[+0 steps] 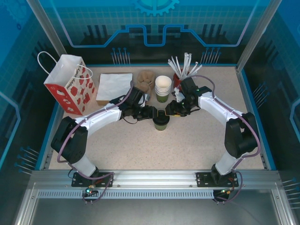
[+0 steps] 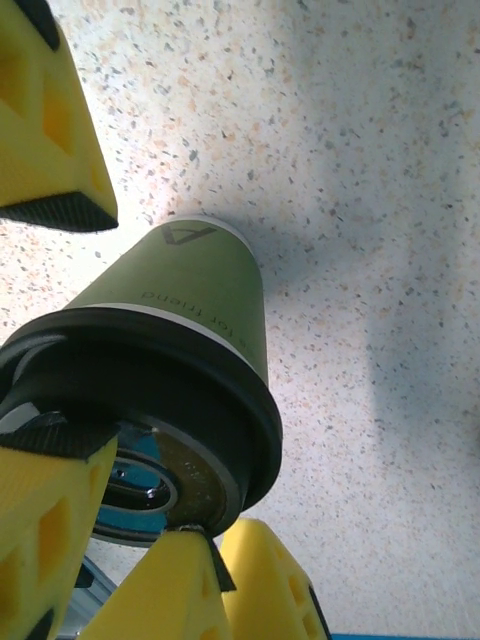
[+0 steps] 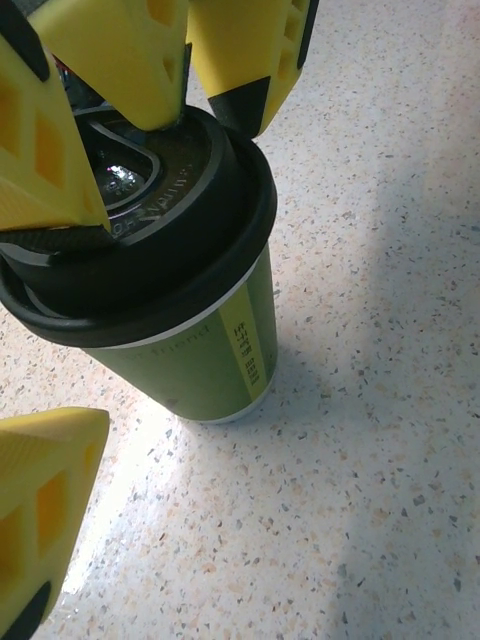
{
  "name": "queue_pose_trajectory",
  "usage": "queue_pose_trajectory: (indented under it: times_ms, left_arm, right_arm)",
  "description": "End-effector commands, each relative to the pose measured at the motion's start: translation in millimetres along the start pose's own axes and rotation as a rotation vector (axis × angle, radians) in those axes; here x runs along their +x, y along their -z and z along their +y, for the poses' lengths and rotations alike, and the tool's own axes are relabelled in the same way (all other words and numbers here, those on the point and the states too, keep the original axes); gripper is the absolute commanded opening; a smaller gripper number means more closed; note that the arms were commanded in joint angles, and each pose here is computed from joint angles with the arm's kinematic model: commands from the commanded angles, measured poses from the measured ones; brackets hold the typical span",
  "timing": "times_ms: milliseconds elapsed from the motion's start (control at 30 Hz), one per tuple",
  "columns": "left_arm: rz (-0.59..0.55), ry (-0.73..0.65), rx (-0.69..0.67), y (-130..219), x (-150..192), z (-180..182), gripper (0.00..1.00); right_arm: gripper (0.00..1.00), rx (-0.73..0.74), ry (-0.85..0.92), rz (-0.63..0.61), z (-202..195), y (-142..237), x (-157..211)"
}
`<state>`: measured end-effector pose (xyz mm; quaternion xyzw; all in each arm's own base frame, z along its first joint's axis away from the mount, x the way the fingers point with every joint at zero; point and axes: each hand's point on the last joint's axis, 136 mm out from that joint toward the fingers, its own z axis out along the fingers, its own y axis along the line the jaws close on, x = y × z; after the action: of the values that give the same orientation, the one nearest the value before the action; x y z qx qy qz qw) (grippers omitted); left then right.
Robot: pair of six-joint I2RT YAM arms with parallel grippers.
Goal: Pack the takeout coffee
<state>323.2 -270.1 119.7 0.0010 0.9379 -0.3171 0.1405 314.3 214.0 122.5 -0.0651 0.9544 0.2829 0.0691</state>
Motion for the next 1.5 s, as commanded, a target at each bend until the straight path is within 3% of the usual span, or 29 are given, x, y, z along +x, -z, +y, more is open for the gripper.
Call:
queue_pose_trajectory:
  times_ms: [0, 167, 367, 633, 967, 1467]
  left_arm:
    - [0.091, 0.031, -0.102, 0.9, 12.5, 17.2, 0.59]
    - [0.047, 0.012, -0.022, 11.3, -11.8, -12.1, 0.68]
    - [0.004, 0.053, 0.023, 25.9, -14.5, -11.4, 0.71]
    - [0.026, 0.123, 0.060, 29.9, 8.8, 10.8, 0.59]
    - [0.084, 0.134, 0.145, 14.3, 14.3, 3.2, 0.59]
    - [0.128, 0.154, 0.080, -5.7, 27.4, 27.0, 0.46]
  right_arm:
    - [0.49, 0.027, 0.039, -0.017, 6.5, 15.5, 0.8]
    - [0.53, -0.032, 0.052, -0.038, 17.4, 22.0, 1.1]
    - [0.58, -0.063, 0.055, -0.032, 20.0, 21.8, 8.9]
    - [0.55, -0.062, 0.033, 0.008, 16.1, 11.1, 13.4]
    - [0.50, -0.043, 0.016, 0.047, 13.1, 1.6, 15.6]
    - [0.44, 0.003, 0.008, 0.096, 4.6, -6.2, 23.9]
